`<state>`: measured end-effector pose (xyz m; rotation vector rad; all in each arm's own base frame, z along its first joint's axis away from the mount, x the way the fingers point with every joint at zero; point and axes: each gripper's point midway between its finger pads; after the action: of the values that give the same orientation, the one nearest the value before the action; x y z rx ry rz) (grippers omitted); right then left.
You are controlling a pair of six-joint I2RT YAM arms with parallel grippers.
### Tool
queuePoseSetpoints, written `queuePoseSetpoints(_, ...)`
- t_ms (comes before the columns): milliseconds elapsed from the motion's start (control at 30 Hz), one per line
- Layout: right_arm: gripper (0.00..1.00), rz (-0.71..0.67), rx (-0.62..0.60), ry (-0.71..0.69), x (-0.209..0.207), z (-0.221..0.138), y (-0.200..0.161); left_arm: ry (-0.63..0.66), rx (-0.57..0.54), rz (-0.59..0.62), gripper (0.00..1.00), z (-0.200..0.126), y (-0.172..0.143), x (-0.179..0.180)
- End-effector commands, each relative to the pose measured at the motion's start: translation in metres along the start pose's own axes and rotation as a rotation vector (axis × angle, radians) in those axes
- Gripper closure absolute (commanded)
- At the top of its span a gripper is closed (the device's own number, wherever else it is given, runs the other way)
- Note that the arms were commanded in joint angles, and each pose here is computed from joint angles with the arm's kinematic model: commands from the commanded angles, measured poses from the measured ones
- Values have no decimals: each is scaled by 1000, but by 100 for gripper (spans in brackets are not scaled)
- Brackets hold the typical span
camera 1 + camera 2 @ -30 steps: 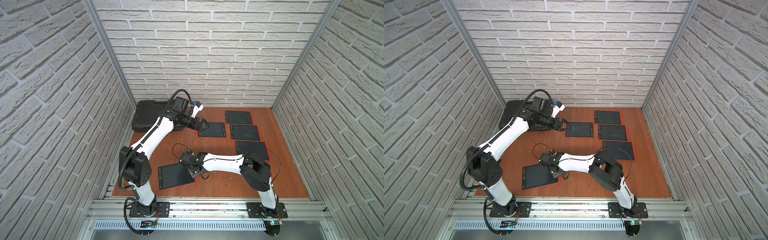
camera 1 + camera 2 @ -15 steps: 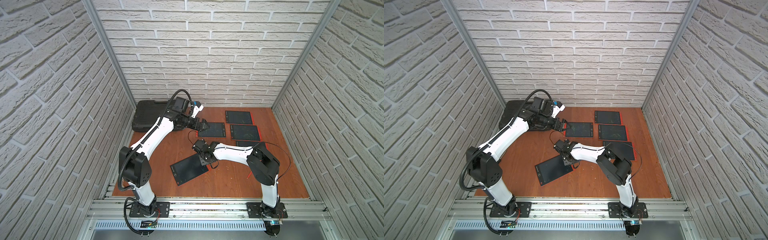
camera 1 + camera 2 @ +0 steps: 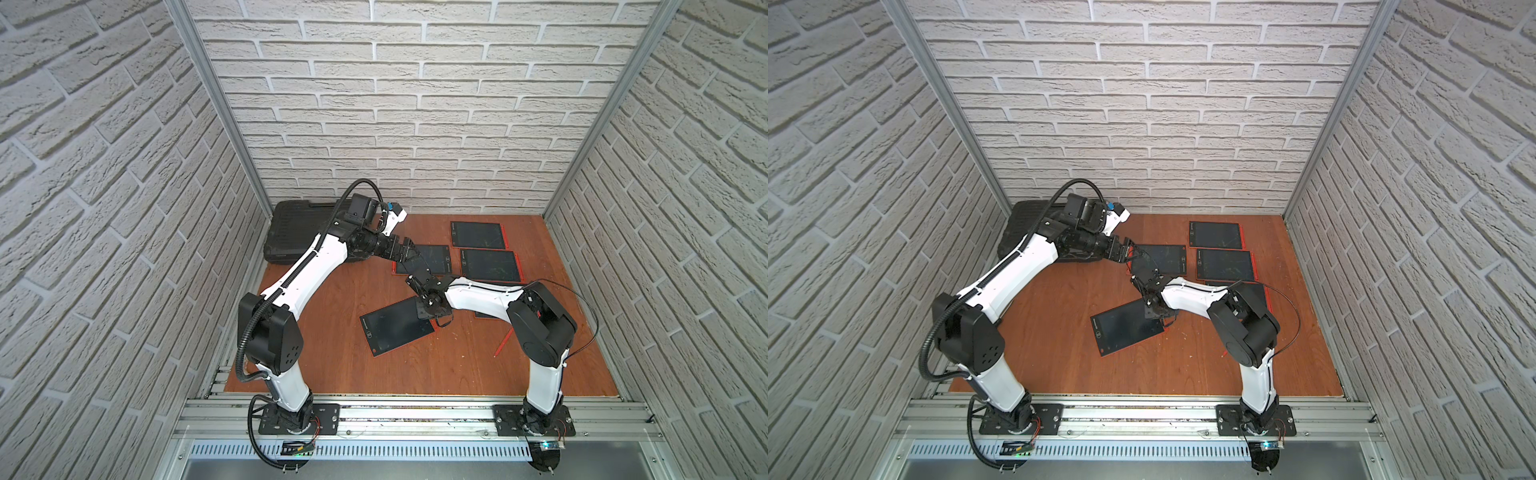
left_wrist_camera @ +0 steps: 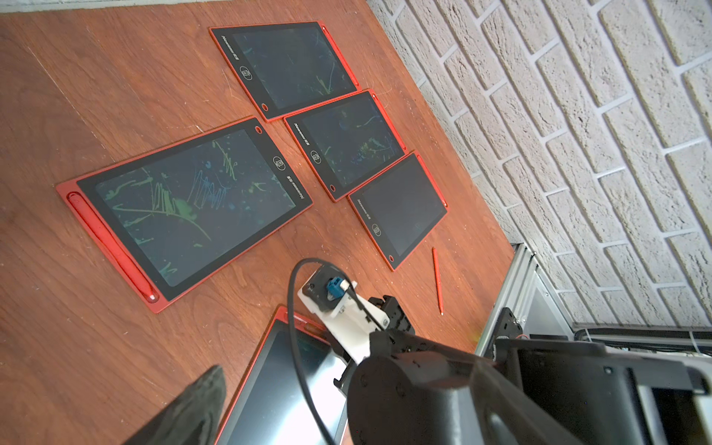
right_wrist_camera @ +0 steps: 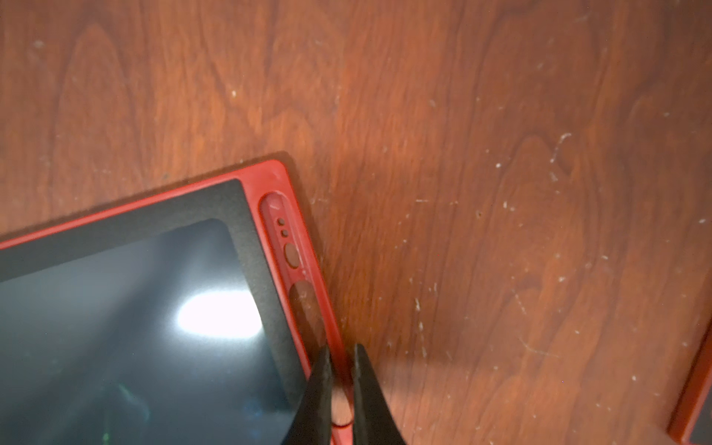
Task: Place the stylus back onto the writing tablet
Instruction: Move the writing tablet to the center of the board.
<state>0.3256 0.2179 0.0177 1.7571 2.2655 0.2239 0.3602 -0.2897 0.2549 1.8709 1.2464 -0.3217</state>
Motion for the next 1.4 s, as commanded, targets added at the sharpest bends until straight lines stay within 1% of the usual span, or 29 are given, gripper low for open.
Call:
queuePoseSetpoints(0, 90, 30, 101, -24, -13, 16, -29, -8, -19, 36, 2, -6, 1, -9)
queuePoseSetpoints(100, 93, 42, 111, -10, -15, 18, -33, -10, -17, 35, 2, -6, 0, -9)
queuePoseSetpoints(300, 93, 35, 118, 0, -17, 20, -38, -9, -14, 34, 2, -4, 0, -8)
queuePoseSetpoints(433, 91, -9, 108, -15, -20, 18, -34, -9, -12, 34, 2, -4, -1, -8)
queuePoseSetpoints(533, 91, -68, 105, -47, -27, 16, -30, -8, -11, 32, 2, -3, -1, -8)
queuePoseSetpoints(633, 92, -97, 111, -60, -37, 16, -29, -8, -15, 36, 2, -4, 0, -9)
queuePoseSetpoints(700, 92, -106, 112, -55, -42, 16, -29, -6, -16, 36, 2, -4, 0, -9)
queuePoseSetpoints(867, 92, -178, 110, -23, -50, 17, -29, -5, -18, 40, 2, -5, 0, -9)
queuePoseSetpoints(967, 92, -186, 116, -15, -59, 17, -28, -4, -20, 41, 2, -6, 0, -9)
queuePoseSetpoints(1067, 90, -170, 113, -16, -67, 16, -26, -2, -19, 41, 2, -5, 0, -9)
queuePoseSetpoints(1167, 86, -166, 90, 4, -66, 10, -21, 2, -19, 42, 2, -6, -1, -8)
queuePoseSetpoints(1233, 83, -164, 66, 20, -64, 2, -17, 0, -19, 43, 2, -6, 0, -9)
queuePoseSetpoints(1367, 80, -138, 24, 48, -63, -16, -13, -1, -19, 42, 2, -6, -1, -9)
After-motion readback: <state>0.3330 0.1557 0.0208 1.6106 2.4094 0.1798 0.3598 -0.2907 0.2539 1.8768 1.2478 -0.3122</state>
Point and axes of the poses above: each gripper's point midway between its finger pads, its own z axis out along the fingers, its own x axis along the line the jaws close on, y = z × x, and after that the axes turned 12 degrees about -z, right-handed
